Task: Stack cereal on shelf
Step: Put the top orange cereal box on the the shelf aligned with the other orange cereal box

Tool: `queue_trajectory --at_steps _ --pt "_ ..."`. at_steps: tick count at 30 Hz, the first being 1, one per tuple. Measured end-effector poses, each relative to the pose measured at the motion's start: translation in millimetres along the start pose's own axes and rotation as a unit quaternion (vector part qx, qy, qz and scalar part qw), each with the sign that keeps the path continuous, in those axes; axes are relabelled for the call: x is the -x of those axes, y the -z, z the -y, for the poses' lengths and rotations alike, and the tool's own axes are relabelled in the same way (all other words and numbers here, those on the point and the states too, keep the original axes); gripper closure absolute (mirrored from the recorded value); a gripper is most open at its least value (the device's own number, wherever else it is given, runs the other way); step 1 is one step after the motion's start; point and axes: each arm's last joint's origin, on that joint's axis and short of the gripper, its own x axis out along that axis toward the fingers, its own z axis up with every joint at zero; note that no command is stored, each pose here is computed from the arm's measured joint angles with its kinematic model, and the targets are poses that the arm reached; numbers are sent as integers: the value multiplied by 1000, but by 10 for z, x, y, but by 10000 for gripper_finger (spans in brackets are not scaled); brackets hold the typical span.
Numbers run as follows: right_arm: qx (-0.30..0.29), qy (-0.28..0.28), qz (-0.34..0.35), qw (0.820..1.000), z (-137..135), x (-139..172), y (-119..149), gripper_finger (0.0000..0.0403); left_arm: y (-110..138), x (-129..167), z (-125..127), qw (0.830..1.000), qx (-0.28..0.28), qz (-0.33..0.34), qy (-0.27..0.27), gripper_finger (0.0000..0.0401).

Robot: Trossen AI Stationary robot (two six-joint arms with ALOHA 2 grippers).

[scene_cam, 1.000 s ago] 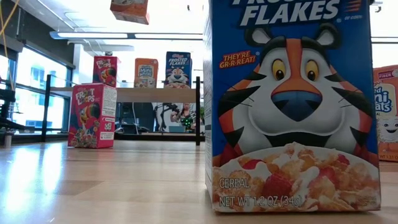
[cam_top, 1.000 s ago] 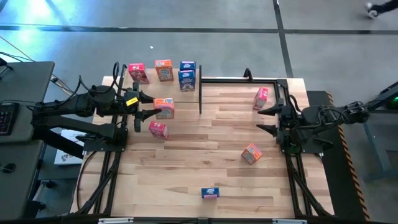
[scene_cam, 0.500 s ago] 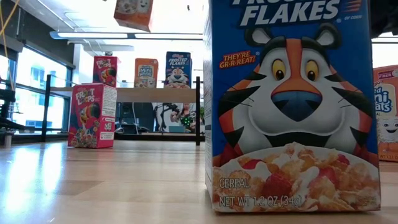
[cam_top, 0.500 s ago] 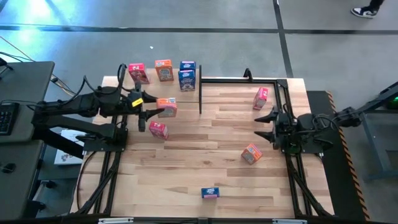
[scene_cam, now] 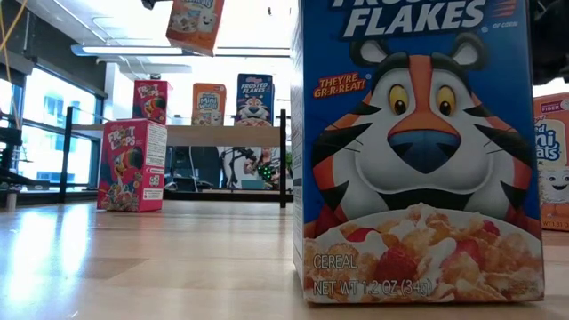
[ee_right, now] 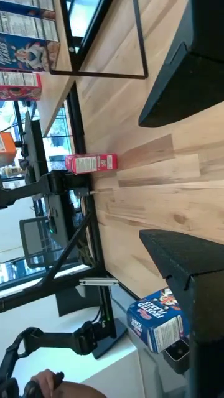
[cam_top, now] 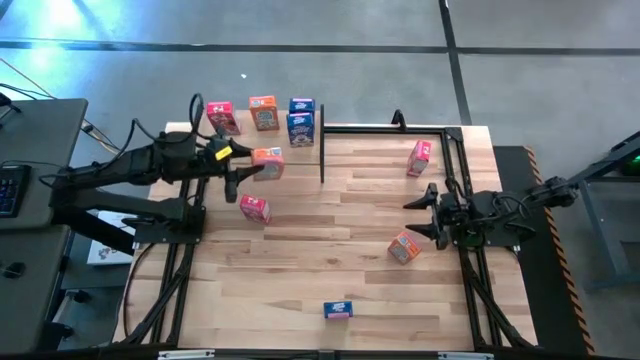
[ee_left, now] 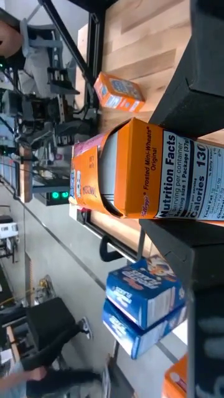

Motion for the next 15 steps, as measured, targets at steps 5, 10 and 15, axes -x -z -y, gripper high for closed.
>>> queue_trajectory --at_steps 5,10,15 --pt "-11 0 -2 1000 20 -15 128 128 38 -4 -104 1000 9 -17 -7 226" --pt "-10 -10 5 1000 16 -21 146 128 52 -10 -187 1000 18 -21 -10 226" --pt "-7 -12 6 1000 15 -23 148 128 172 -72 -272 999 25 -27 -30 226"
